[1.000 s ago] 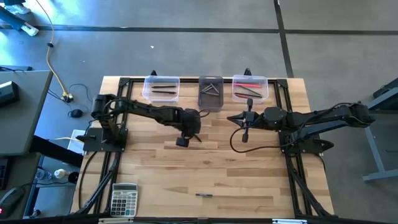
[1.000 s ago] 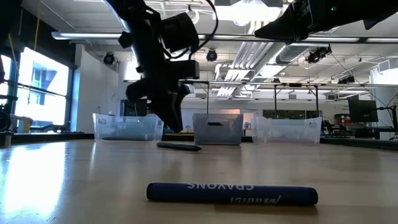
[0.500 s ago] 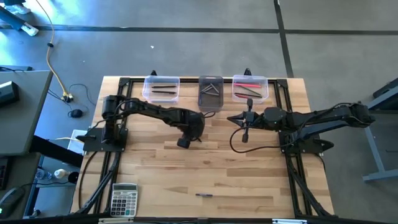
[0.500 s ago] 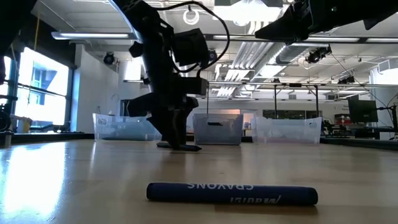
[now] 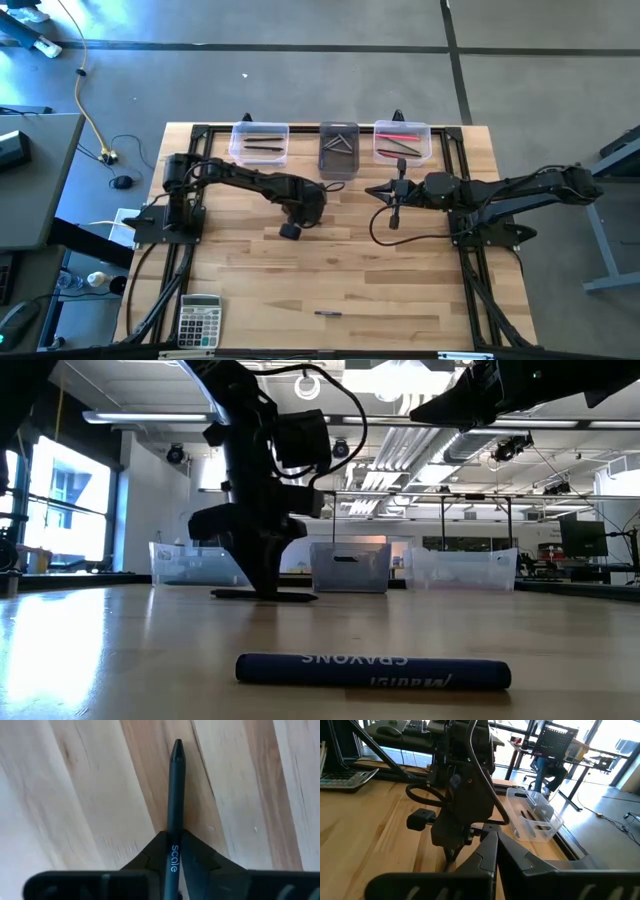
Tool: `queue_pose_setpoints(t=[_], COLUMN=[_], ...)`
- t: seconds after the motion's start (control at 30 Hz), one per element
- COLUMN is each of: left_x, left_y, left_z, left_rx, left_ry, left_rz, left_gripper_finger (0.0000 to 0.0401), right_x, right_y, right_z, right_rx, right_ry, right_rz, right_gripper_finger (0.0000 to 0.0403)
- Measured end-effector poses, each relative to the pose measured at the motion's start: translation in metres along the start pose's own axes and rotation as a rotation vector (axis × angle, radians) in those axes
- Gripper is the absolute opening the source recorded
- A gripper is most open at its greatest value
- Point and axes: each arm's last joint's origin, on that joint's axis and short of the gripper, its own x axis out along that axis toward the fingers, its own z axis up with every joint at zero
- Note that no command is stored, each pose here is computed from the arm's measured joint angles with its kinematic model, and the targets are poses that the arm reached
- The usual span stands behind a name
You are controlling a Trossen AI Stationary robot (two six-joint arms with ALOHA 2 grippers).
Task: Sort crayons/erasers/pens/pencils in bins
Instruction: Put the black pen into the left transparent bin
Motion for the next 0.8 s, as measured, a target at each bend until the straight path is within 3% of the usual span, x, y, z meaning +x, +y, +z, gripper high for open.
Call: queue_pose_setpoints(t=[0.4,0.63,0.8], left_x=[-0.020,-0.041,-0.061], left_y=[-0.018,-0.017,-0.010], left_z=[0.010,0.011,0.007], left_rx=[-0.011,-0.024,-0.063], left_ry=[0.157,0.261,0.237], left_rz=[0.001,0.061,0.109], left_gripper_finger=[0.0025,0.0023,0.0022], right_x=[0.000,0.000,0.000], right_y=[0.000,0.000,0.000], right_z=[0.000,-0.001,-0.002], right_rx=[0.000,-0.001,-0.004], right_ry=[0.002,0.006,0.020], right_rz=[0.000,0.001,0.004], right_gripper_finger=[0.0000,0.0000,0.0000])
